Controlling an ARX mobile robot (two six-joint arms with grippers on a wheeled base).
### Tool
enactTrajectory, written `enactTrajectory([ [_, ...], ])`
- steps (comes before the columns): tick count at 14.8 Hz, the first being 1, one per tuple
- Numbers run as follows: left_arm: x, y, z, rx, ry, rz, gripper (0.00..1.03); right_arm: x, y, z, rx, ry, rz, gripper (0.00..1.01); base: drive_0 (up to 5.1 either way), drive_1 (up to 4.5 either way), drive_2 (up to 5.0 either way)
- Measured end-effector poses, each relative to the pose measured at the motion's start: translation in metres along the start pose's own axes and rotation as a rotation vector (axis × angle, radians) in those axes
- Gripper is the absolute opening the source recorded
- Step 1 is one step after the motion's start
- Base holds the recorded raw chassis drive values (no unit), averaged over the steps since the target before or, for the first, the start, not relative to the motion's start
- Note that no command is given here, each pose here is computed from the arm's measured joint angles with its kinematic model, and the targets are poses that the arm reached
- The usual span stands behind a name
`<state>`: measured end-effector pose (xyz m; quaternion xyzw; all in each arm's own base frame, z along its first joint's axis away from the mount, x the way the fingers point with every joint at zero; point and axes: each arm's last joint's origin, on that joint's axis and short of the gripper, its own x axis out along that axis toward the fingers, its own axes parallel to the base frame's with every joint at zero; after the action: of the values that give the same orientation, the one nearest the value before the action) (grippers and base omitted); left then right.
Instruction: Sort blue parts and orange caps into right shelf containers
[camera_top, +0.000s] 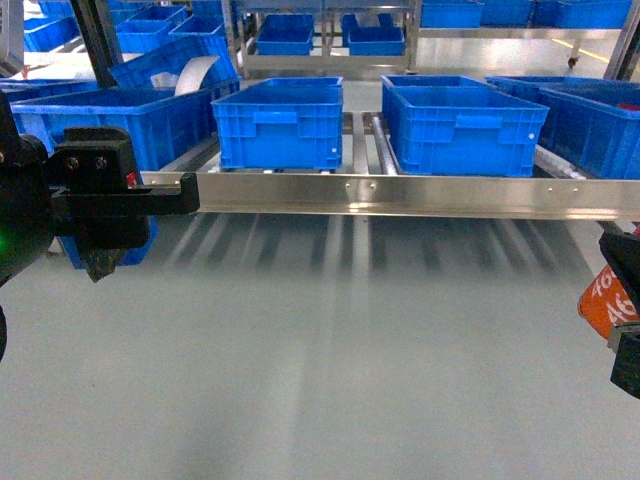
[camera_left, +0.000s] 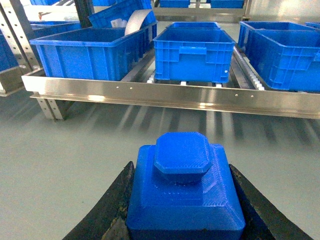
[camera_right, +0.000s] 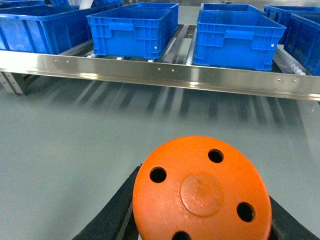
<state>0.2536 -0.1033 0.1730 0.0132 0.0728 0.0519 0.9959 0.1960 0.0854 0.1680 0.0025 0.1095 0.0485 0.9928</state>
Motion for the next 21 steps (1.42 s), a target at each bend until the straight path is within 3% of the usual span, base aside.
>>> enactTrajectory([
  [21, 0.0001, -0.0001, 0.0000, 0.000, 0.000, 0.000, 0.40, 0.0000, 0.0000, 0.0000, 0.000, 0.000, 0.000, 0.44, 0.0, 0.00, 0.0],
])
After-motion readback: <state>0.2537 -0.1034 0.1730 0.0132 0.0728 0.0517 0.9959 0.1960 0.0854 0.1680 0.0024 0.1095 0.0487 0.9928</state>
